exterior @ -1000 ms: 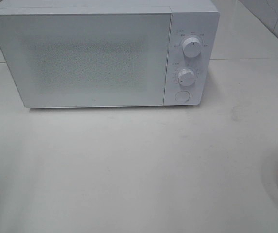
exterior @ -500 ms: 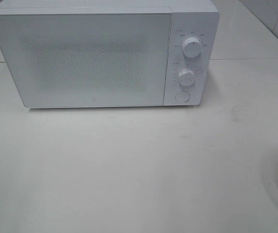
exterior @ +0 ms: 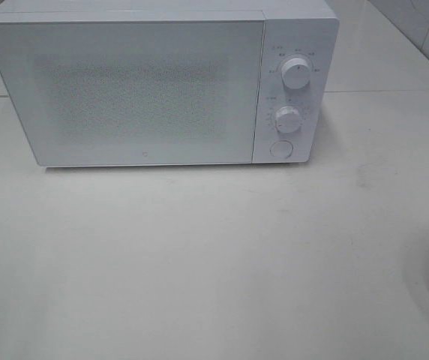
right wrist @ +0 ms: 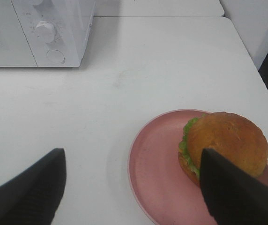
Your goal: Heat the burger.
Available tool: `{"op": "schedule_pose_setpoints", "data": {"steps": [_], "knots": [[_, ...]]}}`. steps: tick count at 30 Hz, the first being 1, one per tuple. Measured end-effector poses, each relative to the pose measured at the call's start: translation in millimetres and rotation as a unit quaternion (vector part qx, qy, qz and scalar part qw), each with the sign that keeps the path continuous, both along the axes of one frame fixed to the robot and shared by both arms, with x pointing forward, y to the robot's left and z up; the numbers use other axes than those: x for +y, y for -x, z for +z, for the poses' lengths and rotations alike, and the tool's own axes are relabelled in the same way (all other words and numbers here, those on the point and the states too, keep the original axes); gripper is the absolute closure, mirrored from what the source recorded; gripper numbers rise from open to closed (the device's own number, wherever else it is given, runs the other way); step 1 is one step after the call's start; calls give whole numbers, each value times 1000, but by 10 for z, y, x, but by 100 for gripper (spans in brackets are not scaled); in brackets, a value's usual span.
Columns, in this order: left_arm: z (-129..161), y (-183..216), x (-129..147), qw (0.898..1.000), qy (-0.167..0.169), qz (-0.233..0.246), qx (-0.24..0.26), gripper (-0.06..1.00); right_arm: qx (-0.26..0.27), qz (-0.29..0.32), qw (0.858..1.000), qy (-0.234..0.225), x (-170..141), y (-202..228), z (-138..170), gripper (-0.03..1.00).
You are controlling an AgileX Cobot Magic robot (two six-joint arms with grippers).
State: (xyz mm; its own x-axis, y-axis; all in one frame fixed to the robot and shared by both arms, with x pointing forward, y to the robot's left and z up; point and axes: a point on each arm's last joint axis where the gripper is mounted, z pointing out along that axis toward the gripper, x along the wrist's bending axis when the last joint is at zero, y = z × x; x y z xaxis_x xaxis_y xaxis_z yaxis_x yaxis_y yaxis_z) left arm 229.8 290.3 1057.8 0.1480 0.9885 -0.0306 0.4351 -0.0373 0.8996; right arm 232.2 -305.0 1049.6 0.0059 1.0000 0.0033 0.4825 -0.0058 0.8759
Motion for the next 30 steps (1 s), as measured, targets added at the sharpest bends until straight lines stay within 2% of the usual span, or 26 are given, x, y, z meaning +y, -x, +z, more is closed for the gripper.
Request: {"op": "schedule_pose_setpoints", "data": {"steps": [30], "knots": [[0,0,0,1000,0,0,0,-4,0,0,1000,0,0,0,0,20]]}}
